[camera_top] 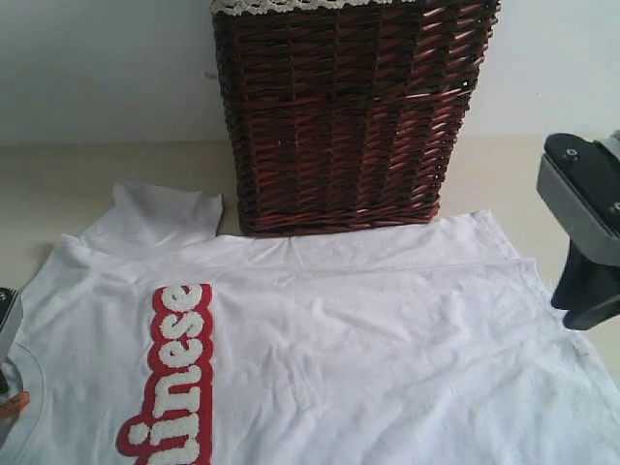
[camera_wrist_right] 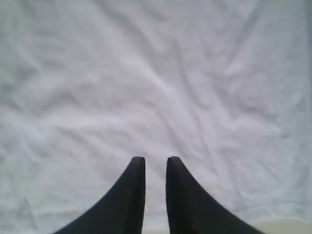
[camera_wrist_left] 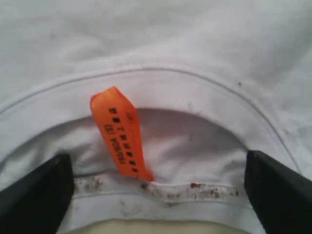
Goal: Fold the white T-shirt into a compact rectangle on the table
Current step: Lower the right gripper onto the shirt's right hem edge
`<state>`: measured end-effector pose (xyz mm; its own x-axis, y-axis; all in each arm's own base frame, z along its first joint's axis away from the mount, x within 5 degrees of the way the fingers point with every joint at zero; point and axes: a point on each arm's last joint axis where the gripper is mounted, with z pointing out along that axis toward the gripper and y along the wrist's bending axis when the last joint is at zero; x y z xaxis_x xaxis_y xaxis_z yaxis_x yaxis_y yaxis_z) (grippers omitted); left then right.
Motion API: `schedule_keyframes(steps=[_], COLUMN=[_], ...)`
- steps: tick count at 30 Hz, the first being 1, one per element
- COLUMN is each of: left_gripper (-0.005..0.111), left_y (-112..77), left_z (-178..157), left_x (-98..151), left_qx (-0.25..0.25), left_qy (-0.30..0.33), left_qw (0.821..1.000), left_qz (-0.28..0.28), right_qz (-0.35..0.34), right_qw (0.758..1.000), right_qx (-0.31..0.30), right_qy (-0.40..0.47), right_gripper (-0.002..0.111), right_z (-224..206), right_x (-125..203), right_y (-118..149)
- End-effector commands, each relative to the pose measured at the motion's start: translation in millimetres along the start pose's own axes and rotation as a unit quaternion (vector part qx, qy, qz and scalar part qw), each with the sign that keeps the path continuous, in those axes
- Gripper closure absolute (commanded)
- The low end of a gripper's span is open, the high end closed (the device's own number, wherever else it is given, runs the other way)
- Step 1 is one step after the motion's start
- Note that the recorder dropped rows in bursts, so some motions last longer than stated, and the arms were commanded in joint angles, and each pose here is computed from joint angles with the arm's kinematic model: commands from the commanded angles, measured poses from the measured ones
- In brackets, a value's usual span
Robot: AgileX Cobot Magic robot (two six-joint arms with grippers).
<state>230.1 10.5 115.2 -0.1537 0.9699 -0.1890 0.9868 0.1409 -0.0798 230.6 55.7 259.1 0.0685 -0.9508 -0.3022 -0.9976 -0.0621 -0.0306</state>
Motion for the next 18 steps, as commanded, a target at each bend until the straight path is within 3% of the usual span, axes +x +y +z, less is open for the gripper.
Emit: schedule_keyframes(steps=[1,3,4,6,8,9,13,18], left_gripper=[0.015,0.015,0.015,0.015,0.015,0.015,0.015,0.015], left_y=[-1.6,-1.6,-1.6,-1.6,-1.8,-1.8,-1.8,-1.8], left_z=[7.2,7.2,7.2,7.2,7.2,7.2,7.2,7.2], left_x=[0.9,0.9,0.9,0.9,0.8,0.8,0.8,0.8], left_qx=[0.014,0.014,0.014,0.014,0.015,0.015,0.015,0.015], left_qy=[0.001,0.001,0.001,0.001,0.001,0.001,0.001,0.001], left_qw=[1.0,1.0,1.0,1.0,1.0,1.0,1.0,1.0], left_qz=[-0.005,-0.005,-0.005,-0.005,-0.005,-0.005,-0.005,-0.005], right_qz=[-0.088,-0.024,-0.036,-0.074,-0.13,-0.118,-0.113,-0.078], right_qw=[0.996,0.999,0.998,0.996,0.991,0.993,0.993,0.995], right_qx=[-0.007,0.036,0.048,0.037,-0.017,-0.008,0.017,-0.064], right_qy=[-0.014,-0.023,-0.01,0.015,-0.016,-0.023,0.002,-0.001], right_gripper=[0.091,0.091,0.09,0.074,0.019,0.007,0.004,0.004], right_z=[1.5,0.4,-0.5,2.7,27.6,36.5,50.6,82.6], right_x=[26.3,40.2,42.5,48.1,52.6,54.3,63.9,76.7], right_y=[-16.7,-31.7,-35.4,-40.7,-41.7,-47.0,-60.0,-60.6])
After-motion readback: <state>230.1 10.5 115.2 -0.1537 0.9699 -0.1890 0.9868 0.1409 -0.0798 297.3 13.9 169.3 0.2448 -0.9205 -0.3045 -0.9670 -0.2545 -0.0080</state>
